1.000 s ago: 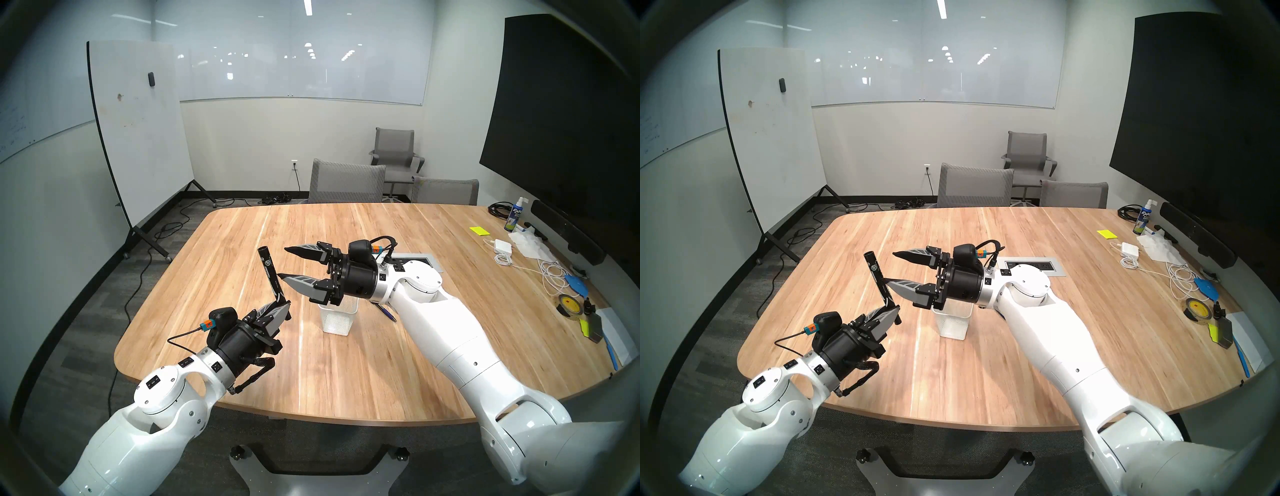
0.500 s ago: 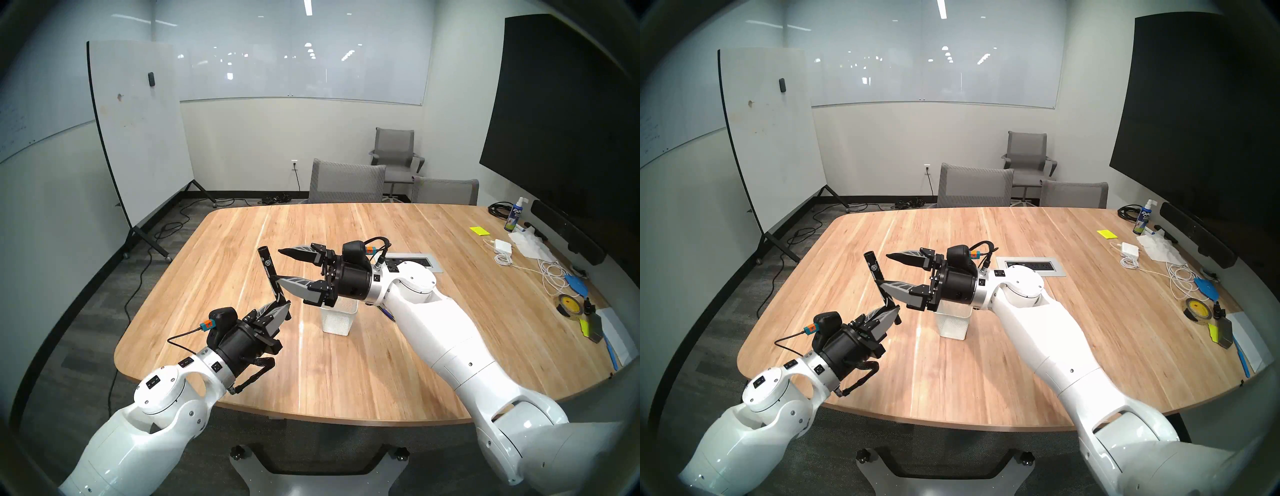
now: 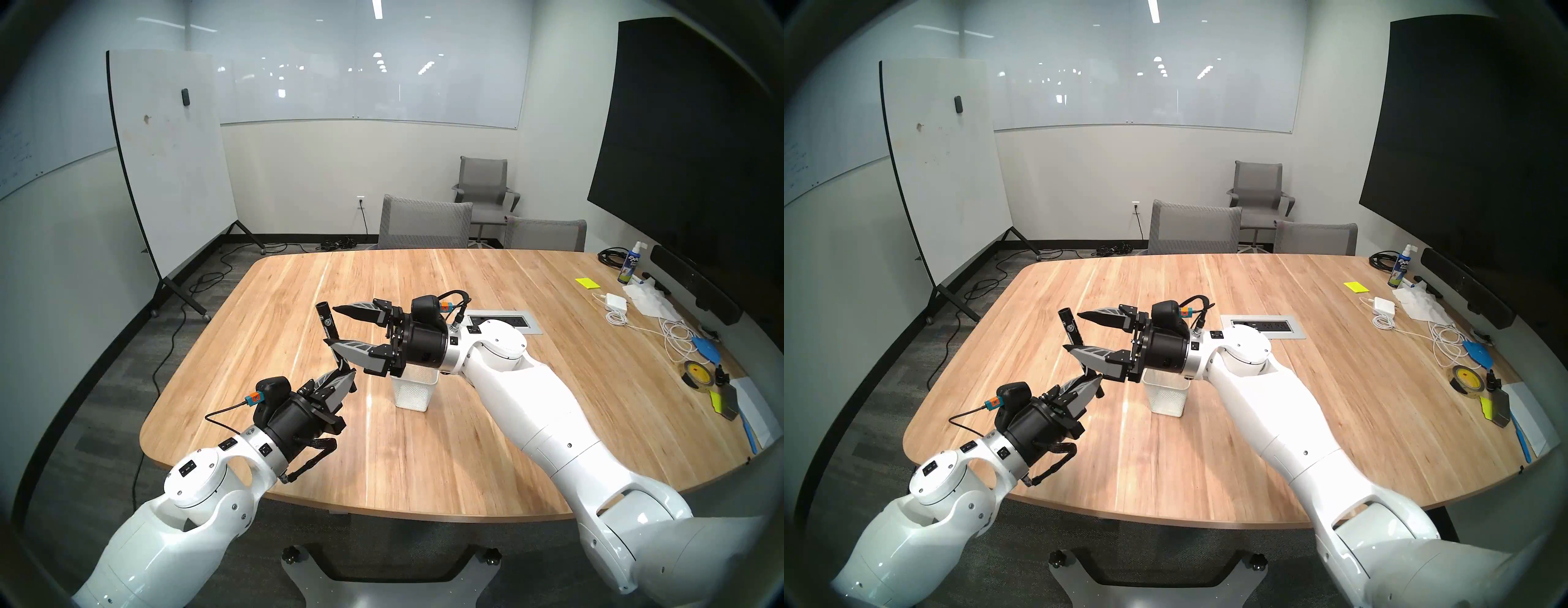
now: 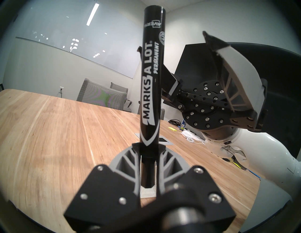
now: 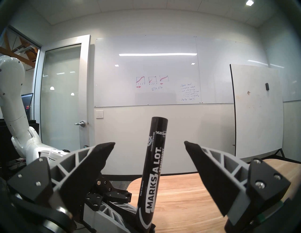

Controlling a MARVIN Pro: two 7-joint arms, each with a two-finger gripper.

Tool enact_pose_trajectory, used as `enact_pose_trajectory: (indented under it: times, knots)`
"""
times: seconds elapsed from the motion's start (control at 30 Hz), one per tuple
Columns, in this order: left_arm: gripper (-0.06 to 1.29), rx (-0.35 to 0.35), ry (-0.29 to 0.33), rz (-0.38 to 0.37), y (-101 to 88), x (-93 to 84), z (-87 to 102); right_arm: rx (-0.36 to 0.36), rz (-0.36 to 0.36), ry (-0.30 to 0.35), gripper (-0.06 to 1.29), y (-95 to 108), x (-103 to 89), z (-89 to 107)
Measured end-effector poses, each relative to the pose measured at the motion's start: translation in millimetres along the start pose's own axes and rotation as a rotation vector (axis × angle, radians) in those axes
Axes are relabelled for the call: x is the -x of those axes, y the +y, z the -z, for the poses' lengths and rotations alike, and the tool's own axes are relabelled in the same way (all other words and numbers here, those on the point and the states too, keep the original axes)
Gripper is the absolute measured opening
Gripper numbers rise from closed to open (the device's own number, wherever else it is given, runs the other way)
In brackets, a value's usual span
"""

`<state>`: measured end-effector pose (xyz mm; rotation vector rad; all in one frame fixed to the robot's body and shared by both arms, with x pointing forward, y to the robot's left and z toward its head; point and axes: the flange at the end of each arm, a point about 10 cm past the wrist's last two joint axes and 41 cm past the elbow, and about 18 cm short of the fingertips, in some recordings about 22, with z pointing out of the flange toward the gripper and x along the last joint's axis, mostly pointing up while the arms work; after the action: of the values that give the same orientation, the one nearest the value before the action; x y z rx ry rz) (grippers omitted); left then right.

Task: Place the pen, the marker, and the scissors into the pen holder

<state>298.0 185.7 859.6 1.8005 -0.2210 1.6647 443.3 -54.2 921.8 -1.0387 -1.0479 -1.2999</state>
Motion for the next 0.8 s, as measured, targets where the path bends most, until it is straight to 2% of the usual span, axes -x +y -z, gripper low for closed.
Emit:
enact_pose_trajectory:
  times: [0.8]
  knots:
    - [0.15,0.0,0.0,0.0,0.0,0.0,0.0,-0.022,-0.012,-0.004,1.23,3.6,6.0,-10.8]
